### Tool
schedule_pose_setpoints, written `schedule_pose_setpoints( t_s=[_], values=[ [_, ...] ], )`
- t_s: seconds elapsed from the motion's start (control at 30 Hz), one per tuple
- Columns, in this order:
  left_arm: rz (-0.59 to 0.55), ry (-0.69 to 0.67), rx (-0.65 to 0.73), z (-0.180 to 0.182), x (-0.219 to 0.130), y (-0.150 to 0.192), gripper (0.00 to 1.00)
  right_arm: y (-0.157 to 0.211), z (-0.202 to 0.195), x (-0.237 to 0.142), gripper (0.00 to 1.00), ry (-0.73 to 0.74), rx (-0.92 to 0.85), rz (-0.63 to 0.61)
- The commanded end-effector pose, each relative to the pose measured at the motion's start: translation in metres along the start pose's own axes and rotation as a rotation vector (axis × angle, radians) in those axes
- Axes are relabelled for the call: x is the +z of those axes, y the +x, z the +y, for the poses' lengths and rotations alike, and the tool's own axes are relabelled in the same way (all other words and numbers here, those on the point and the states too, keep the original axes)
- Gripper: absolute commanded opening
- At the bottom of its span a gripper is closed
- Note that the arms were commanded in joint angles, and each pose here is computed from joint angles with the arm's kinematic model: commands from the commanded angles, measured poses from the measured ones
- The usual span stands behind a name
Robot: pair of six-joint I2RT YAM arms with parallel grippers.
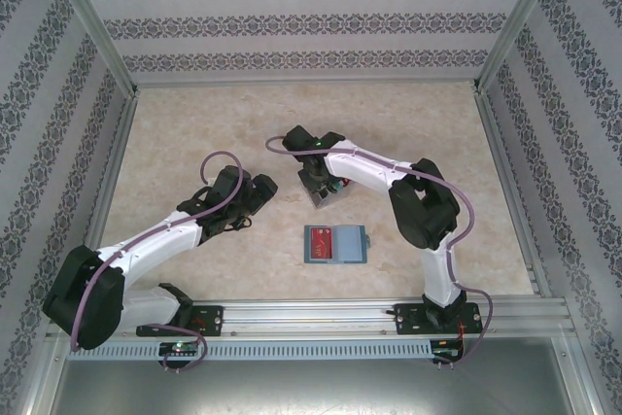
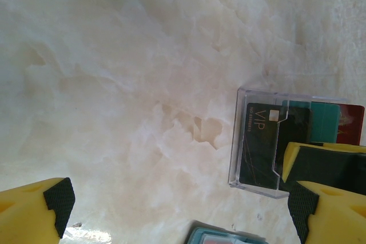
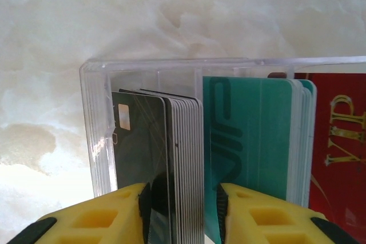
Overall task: Put the credit cards into the card holder
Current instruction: Pick up the credit card from the storage box.
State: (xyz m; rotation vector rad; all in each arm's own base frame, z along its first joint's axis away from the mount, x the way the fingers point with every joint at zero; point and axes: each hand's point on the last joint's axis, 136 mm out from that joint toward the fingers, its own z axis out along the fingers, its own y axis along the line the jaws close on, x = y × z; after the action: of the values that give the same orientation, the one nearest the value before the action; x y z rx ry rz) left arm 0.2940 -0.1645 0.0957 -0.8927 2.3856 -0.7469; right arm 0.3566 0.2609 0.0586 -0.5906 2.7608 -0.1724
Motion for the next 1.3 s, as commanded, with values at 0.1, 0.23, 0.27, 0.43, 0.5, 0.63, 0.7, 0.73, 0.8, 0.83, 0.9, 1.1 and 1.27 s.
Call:
schedule_pose_setpoints(
  t_s=[0.1, 0.23, 0.27, 0.43, 0.5, 0.63, 0.7, 0.73, 0.8, 0.83, 0.9, 1.1, 1.27],
  values=[
    [0.000, -0.024, -0.013, 0.005, 0.001, -0.003, 0.98, 0.007, -0.004, 0.010, 0.37, 0.092, -0.047, 0.027],
    [0.003, -0.026, -0.015, 0.006, 0.002, -0.003, 0.98, -0.001, -0.011, -0.002, 0.36, 0.165, -0.072, -0.025],
    [0.003, -0.026, -0.016, 0.007, 0.002, -0.002, 0.98, -0.004, -0.013, -0.007, 0.36, 0.185, -0.079, -0.045],
    [0.002, -0.023, -0.018, 0.007, 0.002, -0.003, 0.98, -0.009, -0.021, -0.017, 0.36, 0.221, -0.078, -0.079],
    [0.001, -0.024, -0.018, 0.007, 0.002, -0.003, 0.98, -0.009, -0.021, -0.016, 0.35, 0.219, -0.079, -0.076],
    [0.003, -0.025, -0.014, 0.007, 0.002, -0.002, 0.98, -0.006, -0.019, -0.015, 0.33, 0.203, -0.069, -0.070],
    [0.003, -0.028, -0.013, 0.008, 0.002, -0.002, 0.98, -0.006, -0.019, -0.017, 0.33, 0.195, -0.064, -0.074],
    [0.004, -0.027, -0.013, 0.008, 0.001, -0.002, 0.98, -0.006, -0.019, -0.018, 0.33, 0.192, -0.060, -0.078],
    [0.005, -0.031, -0.016, 0.010, 0.002, -0.001, 0.98, -0.007, -0.019, -0.019, 0.32, 0.191, -0.059, -0.079],
    [0.005, -0.030, -0.017, 0.009, 0.002, -0.001, 0.98, -0.007, -0.018, -0.019, 0.31, 0.182, -0.057, -0.079],
    [0.004, -0.028, -0.018, 0.009, 0.002, -0.002, 0.98, -0.006, -0.020, -0.017, 0.30, 0.173, -0.047, -0.071],
    [0.003, -0.027, -0.014, 0.007, 0.002, -0.002, 0.98, -0.003, -0.020, -0.014, 0.25, 0.159, -0.040, -0.063],
    [0.008, -0.036, -0.013, 0.009, 0.003, -0.001, 0.98, 0.000, -0.018, -0.011, 0.22, 0.139, -0.029, -0.052]
  ],
)
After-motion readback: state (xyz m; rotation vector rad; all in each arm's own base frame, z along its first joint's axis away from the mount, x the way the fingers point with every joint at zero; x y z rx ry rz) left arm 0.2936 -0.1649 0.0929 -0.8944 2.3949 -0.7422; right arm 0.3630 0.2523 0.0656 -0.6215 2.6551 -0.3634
